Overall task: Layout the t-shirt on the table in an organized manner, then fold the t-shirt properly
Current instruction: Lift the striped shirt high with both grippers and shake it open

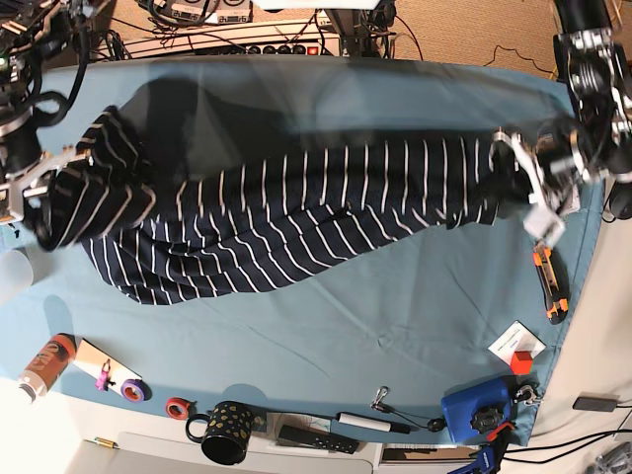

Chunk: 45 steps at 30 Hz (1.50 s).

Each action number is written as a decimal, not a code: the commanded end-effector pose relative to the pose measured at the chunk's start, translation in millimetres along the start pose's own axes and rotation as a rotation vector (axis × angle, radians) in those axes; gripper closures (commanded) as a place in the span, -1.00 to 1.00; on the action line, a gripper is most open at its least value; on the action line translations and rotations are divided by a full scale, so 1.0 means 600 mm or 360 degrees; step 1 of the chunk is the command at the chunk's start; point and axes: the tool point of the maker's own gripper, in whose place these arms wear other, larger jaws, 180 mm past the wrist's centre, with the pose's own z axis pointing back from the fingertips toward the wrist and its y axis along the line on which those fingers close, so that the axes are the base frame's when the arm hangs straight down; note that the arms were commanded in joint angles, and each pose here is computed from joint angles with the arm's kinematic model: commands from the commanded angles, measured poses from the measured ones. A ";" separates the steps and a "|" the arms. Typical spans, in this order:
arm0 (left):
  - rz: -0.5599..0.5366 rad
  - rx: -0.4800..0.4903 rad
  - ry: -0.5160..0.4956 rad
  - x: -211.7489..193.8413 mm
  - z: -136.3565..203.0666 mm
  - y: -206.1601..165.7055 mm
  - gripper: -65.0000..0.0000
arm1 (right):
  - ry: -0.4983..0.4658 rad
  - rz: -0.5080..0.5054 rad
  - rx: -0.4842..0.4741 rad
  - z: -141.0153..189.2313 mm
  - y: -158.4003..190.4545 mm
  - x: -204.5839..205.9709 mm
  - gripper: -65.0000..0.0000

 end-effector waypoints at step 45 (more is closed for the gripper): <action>-0.0339 0.0357 -0.0654 0.651 0.018 0.159 1.00 | -0.0538 -0.0662 -0.0098 -0.329 -0.264 0.464 1.00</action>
